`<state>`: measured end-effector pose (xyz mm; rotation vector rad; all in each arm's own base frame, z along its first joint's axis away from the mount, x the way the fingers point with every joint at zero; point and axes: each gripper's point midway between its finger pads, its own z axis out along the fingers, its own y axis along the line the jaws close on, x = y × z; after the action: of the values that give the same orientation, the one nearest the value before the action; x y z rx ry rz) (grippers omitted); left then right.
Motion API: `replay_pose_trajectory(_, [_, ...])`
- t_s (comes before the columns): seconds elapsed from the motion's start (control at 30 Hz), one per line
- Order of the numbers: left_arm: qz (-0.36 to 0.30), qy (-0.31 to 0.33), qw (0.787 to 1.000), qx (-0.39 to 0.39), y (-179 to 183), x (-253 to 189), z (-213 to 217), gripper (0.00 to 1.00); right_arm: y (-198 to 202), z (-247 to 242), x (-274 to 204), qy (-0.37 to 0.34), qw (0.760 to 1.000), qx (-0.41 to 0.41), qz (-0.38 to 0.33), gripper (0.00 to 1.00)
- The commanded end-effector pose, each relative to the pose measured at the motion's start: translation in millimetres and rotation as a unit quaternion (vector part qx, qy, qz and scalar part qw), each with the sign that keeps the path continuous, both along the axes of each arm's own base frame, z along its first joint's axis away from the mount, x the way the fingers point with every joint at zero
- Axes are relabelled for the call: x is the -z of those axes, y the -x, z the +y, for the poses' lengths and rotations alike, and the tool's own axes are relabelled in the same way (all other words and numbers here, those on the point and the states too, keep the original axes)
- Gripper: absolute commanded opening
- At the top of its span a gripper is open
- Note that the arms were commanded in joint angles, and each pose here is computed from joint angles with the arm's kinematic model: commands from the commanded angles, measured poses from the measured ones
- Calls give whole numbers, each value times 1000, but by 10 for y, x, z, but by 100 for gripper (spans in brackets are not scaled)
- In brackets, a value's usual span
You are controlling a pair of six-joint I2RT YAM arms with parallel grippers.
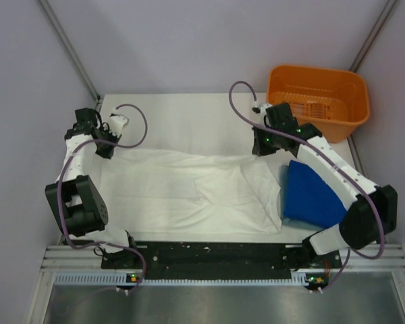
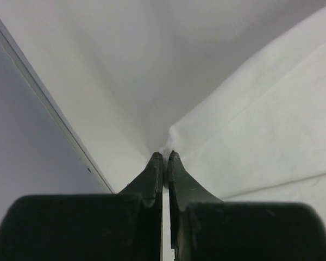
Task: Fold and stack the t-shirts
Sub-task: Grap the side of the flattened tshirt furthest away from the robot with both arms, then fold the other side of the tshirt into a rectangle
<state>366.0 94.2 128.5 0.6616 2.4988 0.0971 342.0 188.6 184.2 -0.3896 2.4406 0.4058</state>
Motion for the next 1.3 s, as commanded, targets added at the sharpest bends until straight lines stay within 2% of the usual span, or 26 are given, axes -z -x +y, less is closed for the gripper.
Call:
replay_pose_trajectory(0.0, [-36, -52, 998, 27, 124, -204, 130, 0, 552, -26, 158, -13, 1000, -19, 13, 0])
replay_pose_trajectory(0.13, [-19, -71, 997, 34, 348, -103, 225, 0, 933, -110, 187, -41, 999, -19, 20, 0])
replay_pose_trajectory(0.37, [18, -83, 996, 18, 740, 201, 416, 0, 1398, 0, 659, -70, 994, 5, 85, 0])
replay_pose_trajectory(0.6, [67, -84, 993, 42, 969, 507, 395, 0, 1606, -150, 978, -45, 986, 60, 149, 0])
replay_pose_trajectory(0.63, [67, -86, 993, 42, 977, 511, 404, 10, 1654, -146, 1008, -50, 983, 68, 161, 0])
replay_pose_trajectory(0.67, [69, -87, 993, 39, 996, 508, 429, 19, 1711, -150, 1058, -52, 980, 78, 175, 5])
replay_pose_trajectory(0.7, [70, -87, 993, 40, 1021, 494, 444, 29, 1768, -185, 1115, -50, 977, 93, 186, 19])
replay_pose_trajectory(0.73, [73, -85, 993, 41, 1052, 475, 468, 32, 1815, -231, 1143, -49, 974, 112, 192, 31])
replay_pose_trajectory(0.83, [70, -85, 993, 51, 1152, 339, 559, 45, 1889, -337, 1064, -58, 972, 139, 178, 47])
replay_pose_trajectory(0.87, [74, -84, 992, 62, 1214, 286, 567, 51, 1872, -344, 955, -69, 974, 140, 162, 50])
replay_pose_trajectory(0.97, [84, -72, 987, 116, 1362, 131, 421, 55, 1692, -317, 552, -91, 985, 119, 84, 54])
replay_pose_trajectory(1.07, [41, 2, 982, 186, 1384, -71, -18, 54, 1446, -137, 204, -97, 993, 63, 12, 57])
replay_pose_trajectory(1.13, [15, 22, 978, 206, 1336, -109, -192, 50, 1332, 47, 215, -95, 995, 23, 15, 57])
replay_pose_trajectory(1.27, [18, -2, 980, 197, 1240, 104, -170, 47, 1086, 358, 460, -59, 997, -24, 52, 56])
